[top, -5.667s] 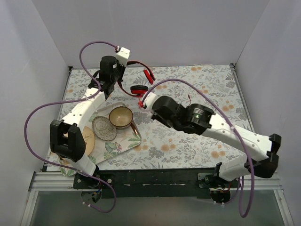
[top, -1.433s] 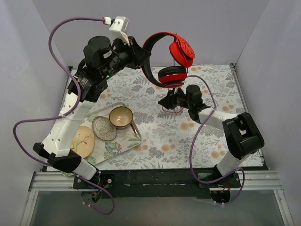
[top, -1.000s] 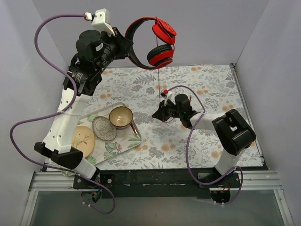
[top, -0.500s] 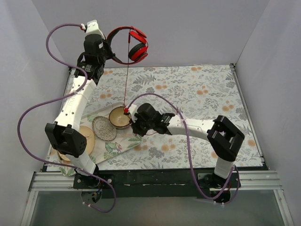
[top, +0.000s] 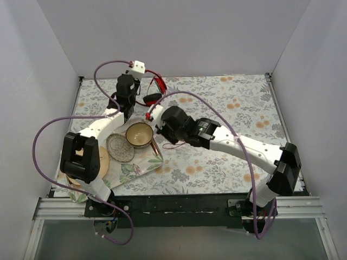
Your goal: Wrap the headphones
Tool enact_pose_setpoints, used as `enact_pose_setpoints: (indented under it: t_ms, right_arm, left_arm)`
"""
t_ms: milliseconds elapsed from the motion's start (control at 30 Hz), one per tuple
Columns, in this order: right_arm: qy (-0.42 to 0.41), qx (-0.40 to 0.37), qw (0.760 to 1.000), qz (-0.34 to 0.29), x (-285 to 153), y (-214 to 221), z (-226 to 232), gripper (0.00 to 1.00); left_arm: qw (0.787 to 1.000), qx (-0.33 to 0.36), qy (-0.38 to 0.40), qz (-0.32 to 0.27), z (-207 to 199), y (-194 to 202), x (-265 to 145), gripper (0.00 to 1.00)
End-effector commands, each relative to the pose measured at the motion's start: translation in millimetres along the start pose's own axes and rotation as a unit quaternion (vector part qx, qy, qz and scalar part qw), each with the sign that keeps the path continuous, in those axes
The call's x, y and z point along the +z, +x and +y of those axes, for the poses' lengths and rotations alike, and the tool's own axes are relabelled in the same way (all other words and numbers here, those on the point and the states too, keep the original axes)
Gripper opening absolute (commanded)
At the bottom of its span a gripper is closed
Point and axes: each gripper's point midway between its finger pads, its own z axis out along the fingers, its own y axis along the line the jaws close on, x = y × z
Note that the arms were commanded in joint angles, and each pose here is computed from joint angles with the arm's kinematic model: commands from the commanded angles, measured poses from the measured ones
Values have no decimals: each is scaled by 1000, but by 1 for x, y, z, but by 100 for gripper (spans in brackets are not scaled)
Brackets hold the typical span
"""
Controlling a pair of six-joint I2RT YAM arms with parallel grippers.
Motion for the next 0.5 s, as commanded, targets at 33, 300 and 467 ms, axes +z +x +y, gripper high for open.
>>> enact_pose_setpoints:
  t_ms: [33,300,467]
  right_arm:
    - [135,15,988,-75,-68,-57,-87,1]
    - [157,16,980,-120,-102,-89,-118,1]
    - [196,10,971,-137,-123,-100,-139,1]
  left_arm:
    - [982,122,32,-141,-26,-66,-53,0]
    - [985,136,59,-89,-49,-48,-48,0]
    - [972,170,134,-96,-77,-29,-59,0]
